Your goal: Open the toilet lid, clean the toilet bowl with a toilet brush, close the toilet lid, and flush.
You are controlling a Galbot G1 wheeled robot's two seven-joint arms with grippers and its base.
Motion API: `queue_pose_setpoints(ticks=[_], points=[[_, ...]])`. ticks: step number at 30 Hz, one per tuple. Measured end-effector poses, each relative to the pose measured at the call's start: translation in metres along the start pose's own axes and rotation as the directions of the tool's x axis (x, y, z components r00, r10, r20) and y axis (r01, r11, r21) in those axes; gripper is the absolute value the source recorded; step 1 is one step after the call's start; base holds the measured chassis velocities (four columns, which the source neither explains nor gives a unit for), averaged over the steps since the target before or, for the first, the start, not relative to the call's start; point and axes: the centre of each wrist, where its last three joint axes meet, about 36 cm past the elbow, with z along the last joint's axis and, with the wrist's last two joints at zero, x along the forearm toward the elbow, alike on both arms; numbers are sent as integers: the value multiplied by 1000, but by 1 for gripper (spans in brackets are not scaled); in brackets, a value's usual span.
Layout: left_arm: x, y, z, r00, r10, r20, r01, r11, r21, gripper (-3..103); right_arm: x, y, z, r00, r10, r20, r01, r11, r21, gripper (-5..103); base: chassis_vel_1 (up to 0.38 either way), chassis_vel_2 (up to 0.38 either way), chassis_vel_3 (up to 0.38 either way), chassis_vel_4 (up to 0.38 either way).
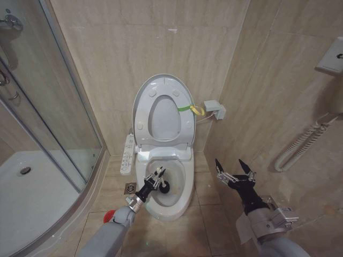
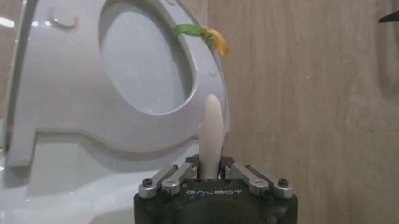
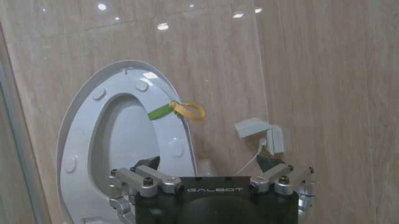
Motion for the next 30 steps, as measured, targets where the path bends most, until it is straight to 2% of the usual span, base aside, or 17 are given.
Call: queue_pose_setpoints(ticks=[3,4,7,8,9,12,15,19,22,24,28,30], points=[[-16,-9,-9,998,5,62,-7,999,38,19,0,0,0,1000,0,0,0,1000,0,100,0,0,0,0],[-16,-9,-9,998,5,62,-7,999,38,19,0,0,0,1000,0,0,0,1000,0,100,0,0,0,0],[-38,-31,-26,988,33,148,-45,996,79,19,0,0,0,1000,0,0,0,1000,0,100,0,0,0,0],[-38,-31,-26,988,33,148,-45,996,79,19,0,0,0,1000,0,0,0,1000,0,100,0,0,0,0],[-43,-41,-31,985,43,167,-60,994,95,19,0,0,0,1000,0,0,0,1000,0,100,0,0,0,0],[-44,-63,-35,983,58,172,-83,987,139,19,0,0,0,1000,0,0,0,1000,0,100,0,0,0,0],[-40,-69,-31,985,63,162,-89,984,156,19,0,0,0,1000,0,0,0,1000,0,100,0,0,0,0],[-30,-60,-16,991,52,126,-71,987,147,19,0,0,0,1000,0,0,0,1000,0,100,0,0,0,0],[-18,-36,-5,997,46,62,-51,996,76,19,0,0,0,1000,0,0,0,1000,0,100,0,0,0,0],[-16,-31,-5,998,44,54,-48,997,65,19,0,0,0,1000,0,0,0,1000,0,100,0,0,0,0],[-24,-26,-12,997,34,75,-39,997,64,19,0,0,0,1000,0,0,0,1000,0,100,0,0,0,0],[-38,-26,-17,993,22,113,-31,996,80,19,0,0,0,1000,0,0,0,1000,0,100,0,0,0,0]])
